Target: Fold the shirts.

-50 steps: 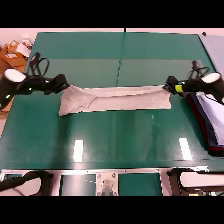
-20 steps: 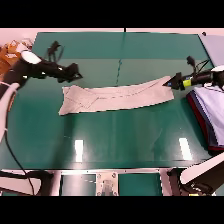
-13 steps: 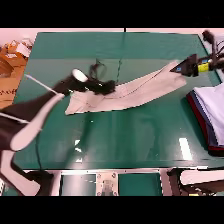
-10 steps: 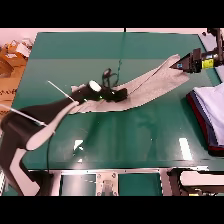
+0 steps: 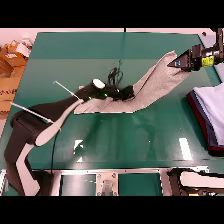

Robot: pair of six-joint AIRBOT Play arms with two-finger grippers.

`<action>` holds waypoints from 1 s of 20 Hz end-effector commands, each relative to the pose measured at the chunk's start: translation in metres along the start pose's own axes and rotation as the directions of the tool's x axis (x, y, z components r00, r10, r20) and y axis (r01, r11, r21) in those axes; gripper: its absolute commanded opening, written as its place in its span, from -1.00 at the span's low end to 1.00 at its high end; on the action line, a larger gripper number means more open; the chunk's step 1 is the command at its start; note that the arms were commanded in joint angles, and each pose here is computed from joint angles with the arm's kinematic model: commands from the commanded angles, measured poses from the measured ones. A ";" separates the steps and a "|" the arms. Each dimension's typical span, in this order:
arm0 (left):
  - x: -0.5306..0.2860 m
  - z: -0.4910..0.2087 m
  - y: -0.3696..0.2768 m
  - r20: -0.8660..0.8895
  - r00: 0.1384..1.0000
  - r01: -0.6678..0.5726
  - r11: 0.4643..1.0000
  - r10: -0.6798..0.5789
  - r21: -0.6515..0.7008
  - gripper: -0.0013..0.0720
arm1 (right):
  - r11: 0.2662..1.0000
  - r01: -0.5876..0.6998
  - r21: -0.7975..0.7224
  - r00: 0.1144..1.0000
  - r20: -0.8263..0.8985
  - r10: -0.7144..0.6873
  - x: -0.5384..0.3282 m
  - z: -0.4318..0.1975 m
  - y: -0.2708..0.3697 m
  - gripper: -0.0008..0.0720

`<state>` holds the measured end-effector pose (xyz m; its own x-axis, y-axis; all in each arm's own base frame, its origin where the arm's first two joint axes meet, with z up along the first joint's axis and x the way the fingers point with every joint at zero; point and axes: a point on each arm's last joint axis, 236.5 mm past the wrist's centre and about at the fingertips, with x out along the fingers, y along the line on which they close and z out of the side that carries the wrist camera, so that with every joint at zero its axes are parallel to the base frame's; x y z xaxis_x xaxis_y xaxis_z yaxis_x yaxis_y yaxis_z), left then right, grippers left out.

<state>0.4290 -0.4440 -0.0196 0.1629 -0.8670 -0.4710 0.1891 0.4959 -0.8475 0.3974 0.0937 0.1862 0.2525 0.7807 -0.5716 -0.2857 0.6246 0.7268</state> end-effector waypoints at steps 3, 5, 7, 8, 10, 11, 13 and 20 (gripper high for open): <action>-0.117 0.020 0.022 -0.234 0.957 -0.122 0.970 0.171 0.212 -0.91 | 0.999 -0.032 0.023 0.999 -0.025 0.032 0.034 0.001 0.031 -0.95; -0.193 0.046 0.062 -0.203 0.878 -0.371 0.884 0.433 0.284 -0.91 | 0.998 -0.056 0.036 0.998 -0.034 0.057 0.068 0.000 0.055 -0.95; -0.258 0.066 0.078 -0.152 0.812 -0.504 0.809 0.563 0.303 -0.91 | 0.995 -0.079 0.056 0.996 -0.023 0.080 0.112 -0.002 0.078 -0.95; -0.286 0.074 0.080 -0.126 0.799 -0.537 0.792 0.587 0.290 -0.91 | 0.994 -0.088 0.066 0.996 -0.007 0.089 0.142 -0.003 0.088 -0.95; -0.323 0.087 0.084 -0.068 0.799 -0.566 0.785 0.598 0.252 -0.90 | 0.990 -0.093 0.109 0.995 0.029 0.091 0.212 -0.009 0.100 -0.95; -0.339 0.093 0.088 -0.043 0.796 -0.579 0.781 0.603 0.236 -0.91 | 0.988 -0.090 0.123 0.995 0.060 0.083 0.252 -0.012 0.105 -0.95; -0.365 0.099 0.100 -0.015 0.789 -0.601 0.777 0.614 0.189 -0.90 | 0.977 -0.112 0.179 0.988 0.127 0.090 0.332 -0.024 0.115 -0.95; -0.401 0.104 0.121 0.014 0.775 -0.624 0.763 0.631 0.166 -0.91 | 0.978 -0.139 0.157 0.982 0.149 0.116 0.439 -0.032 0.114 0.57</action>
<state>0.4888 -0.0479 0.0905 0.2523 -0.3753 -0.8919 0.2011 0.9219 -0.3311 0.4373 0.4949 0.0141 0.3482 0.8293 -0.4370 -0.1404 0.5071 0.8504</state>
